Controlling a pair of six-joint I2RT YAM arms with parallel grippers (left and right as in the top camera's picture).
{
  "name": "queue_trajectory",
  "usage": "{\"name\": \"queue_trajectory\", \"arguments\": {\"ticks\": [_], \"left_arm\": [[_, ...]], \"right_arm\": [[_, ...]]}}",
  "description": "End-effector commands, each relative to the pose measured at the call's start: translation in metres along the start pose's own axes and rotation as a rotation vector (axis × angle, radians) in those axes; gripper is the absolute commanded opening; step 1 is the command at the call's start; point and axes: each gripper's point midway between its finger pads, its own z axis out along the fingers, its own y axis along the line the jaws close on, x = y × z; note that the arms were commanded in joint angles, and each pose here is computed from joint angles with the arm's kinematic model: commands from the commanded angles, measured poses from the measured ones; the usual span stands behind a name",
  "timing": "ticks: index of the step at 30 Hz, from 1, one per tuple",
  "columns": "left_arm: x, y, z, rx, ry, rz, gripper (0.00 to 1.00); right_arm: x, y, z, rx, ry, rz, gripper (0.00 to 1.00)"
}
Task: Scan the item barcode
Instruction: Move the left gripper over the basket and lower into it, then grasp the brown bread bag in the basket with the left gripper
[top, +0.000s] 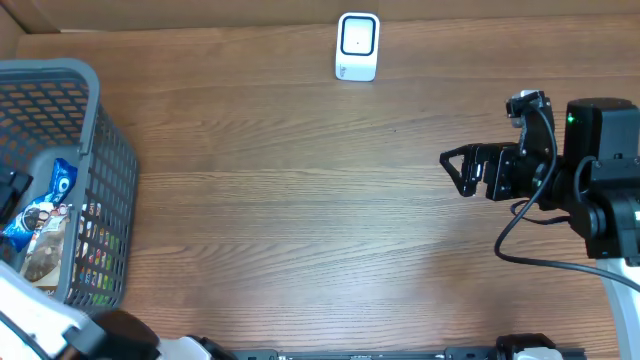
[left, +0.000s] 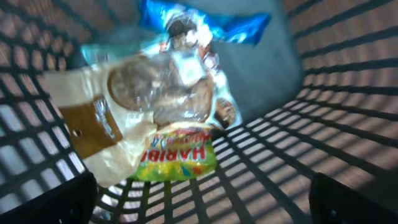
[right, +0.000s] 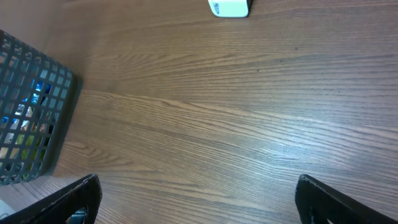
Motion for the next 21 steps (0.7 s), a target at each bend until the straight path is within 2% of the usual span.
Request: {"name": "queue_trajectory", "arguments": {"ticks": [1,7,15,21], "left_arm": [[-0.006,0.014,0.029,-0.101,0.065,-0.087,1.00],[-0.005,0.025,0.085,-0.200,0.192,-0.154,1.00],[0.003,0.034,0.143,-0.233,0.207,-0.159,1.00],[0.027,0.040,0.205,-0.240,0.193,-0.137,1.00]], "right_arm": [[-0.002,0.003,0.001,-0.013,0.001,-0.012,1.00],[0.000,0.000,0.006,-0.010,0.023,-0.001,1.00],[0.001,-0.002,0.010,-0.009,0.037,0.006,1.00],[0.001,-0.002,0.010,-0.009,0.037,0.006,1.00]]}}
